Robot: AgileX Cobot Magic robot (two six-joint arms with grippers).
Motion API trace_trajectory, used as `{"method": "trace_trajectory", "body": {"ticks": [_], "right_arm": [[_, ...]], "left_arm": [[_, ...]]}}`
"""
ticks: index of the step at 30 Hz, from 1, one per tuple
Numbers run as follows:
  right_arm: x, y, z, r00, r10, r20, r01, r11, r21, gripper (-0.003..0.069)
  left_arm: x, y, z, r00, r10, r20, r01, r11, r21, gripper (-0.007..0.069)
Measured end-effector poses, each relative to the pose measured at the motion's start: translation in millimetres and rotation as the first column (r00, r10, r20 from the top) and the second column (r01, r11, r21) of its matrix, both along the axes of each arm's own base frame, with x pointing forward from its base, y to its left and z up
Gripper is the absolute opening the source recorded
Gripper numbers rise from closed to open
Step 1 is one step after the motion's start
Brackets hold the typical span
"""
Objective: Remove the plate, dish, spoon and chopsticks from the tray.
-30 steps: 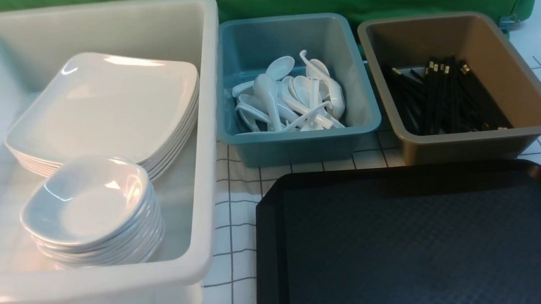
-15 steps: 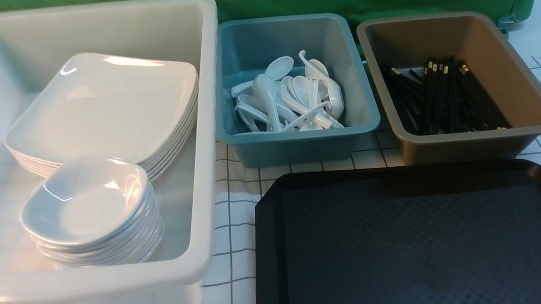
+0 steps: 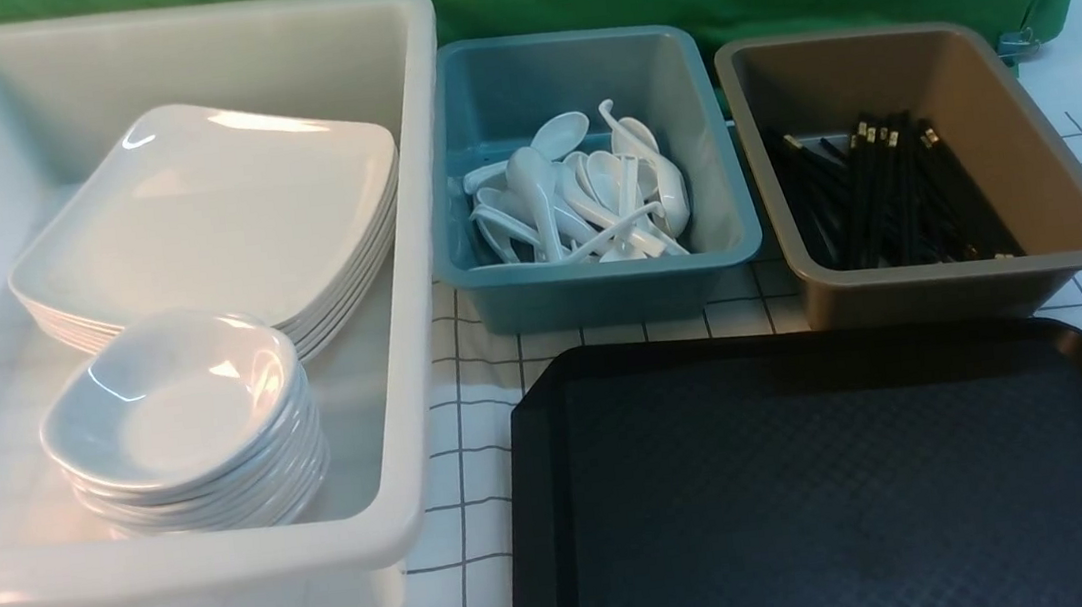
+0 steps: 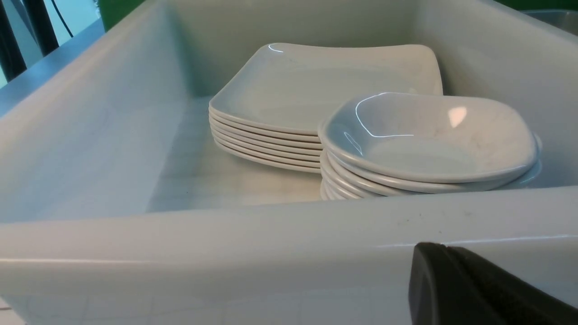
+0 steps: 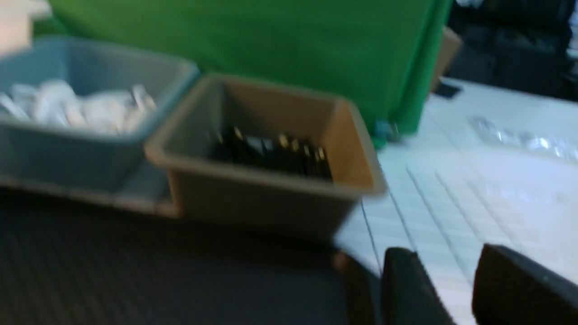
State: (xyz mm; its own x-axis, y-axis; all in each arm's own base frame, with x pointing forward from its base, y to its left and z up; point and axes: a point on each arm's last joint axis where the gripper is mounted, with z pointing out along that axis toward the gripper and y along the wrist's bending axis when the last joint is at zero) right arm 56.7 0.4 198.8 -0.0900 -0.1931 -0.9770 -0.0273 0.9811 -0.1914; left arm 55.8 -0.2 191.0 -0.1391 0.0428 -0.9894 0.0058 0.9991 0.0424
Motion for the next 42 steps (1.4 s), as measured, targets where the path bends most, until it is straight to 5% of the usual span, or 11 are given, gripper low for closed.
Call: {"method": "trace_trajectory", "body": {"ticks": [42], "right_arm": [[-1.1, -0.1, -10.8, 0.997, -0.001, -0.078, 0.001, 1.000, -0.005, 0.0241]], "left_arm": [[-0.1, 0.1, -0.4, 1.000, 0.001, -0.004, 0.000, 1.000, 0.007, 0.0000]]}}
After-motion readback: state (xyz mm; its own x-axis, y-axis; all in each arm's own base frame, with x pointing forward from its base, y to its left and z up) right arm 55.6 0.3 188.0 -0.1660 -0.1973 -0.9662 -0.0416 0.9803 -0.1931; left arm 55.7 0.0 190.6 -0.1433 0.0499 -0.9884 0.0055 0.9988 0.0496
